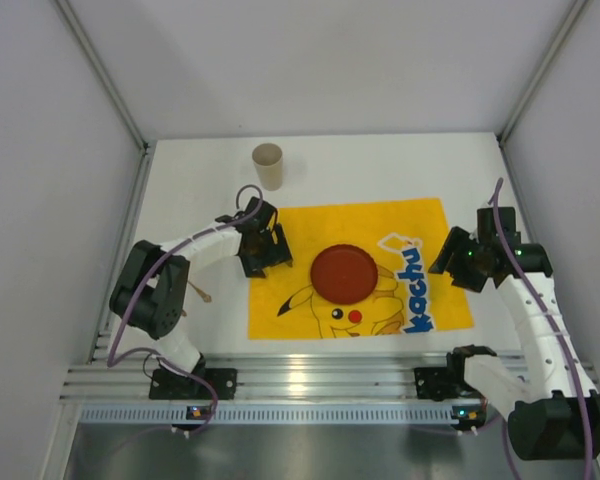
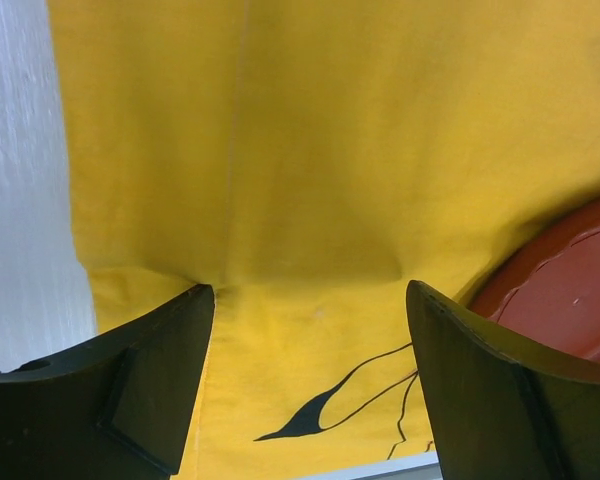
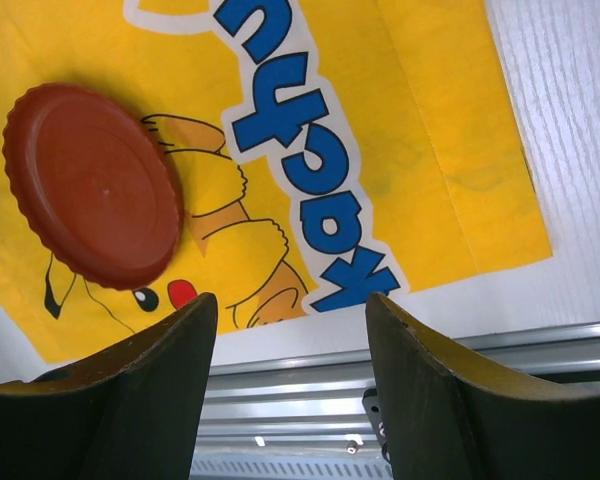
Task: Set the dinner table for one person
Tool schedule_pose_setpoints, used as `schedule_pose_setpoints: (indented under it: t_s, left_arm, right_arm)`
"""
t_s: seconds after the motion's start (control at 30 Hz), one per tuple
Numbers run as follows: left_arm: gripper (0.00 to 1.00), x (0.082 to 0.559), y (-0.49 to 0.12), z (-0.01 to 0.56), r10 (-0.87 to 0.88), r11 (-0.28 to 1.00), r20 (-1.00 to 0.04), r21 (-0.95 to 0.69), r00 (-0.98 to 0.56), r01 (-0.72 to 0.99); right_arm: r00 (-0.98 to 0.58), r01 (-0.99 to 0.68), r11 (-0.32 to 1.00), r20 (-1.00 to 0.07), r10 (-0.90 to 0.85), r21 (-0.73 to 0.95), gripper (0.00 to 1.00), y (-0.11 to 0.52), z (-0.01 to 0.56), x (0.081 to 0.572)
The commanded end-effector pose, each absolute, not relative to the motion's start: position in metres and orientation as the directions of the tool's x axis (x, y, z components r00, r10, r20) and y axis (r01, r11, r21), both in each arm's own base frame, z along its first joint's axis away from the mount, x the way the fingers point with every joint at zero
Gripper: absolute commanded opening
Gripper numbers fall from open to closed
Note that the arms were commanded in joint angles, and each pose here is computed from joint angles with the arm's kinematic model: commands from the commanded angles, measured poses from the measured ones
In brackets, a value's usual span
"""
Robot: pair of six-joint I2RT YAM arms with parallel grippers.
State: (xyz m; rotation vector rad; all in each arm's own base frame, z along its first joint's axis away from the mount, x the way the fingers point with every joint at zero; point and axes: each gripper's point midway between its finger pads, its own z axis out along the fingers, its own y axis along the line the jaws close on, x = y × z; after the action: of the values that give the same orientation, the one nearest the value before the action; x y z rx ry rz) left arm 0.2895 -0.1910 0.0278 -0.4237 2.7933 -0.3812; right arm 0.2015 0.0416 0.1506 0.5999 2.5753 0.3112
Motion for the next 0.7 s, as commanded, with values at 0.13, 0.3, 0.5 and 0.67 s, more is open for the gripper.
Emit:
schedule_pose_setpoints:
  t_s: [0.13, 0.3, 0.5, 0.67]
  left_arm:
    - [0.82, 0.328, -0.168, 0.018, -0.365, 0.912, -0.278, -0.301, -0.889, -0.28]
    - [0.81, 0.32, -0.168, 0.023, -0.361, 0.911, -0.267, -0.305, -0.893, -0.278]
    - [0.83, 0.313, -0.152, 0.082, -0.385, 0.91, -0.355, -0.302, -0.852, -0.285]
    - [0.86, 0.305, -0.108, 0.143, -0.435, 0.9, -0.478, -0.222, -0.763, -0.374]
  right_arm:
    - [-0.787, 0.326, 0.899, -0.443, 0.43, 0.294, 0.62, 0.039, 0.158, 0.208]
    - [-0.787, 0.324, 0.9, -0.446, 0.427, 0.291, 0.62, 0.039, 0.157, 0.21]
    - [-0.785, 0.325, 0.897, -0.444, 0.433, 0.3, 0.63, 0.04, 0.157, 0.213]
    - [-0.795, 0.32, 0.89, -0.418, 0.439, 0.325, 0.62, 0.046, 0.152, 0.212]
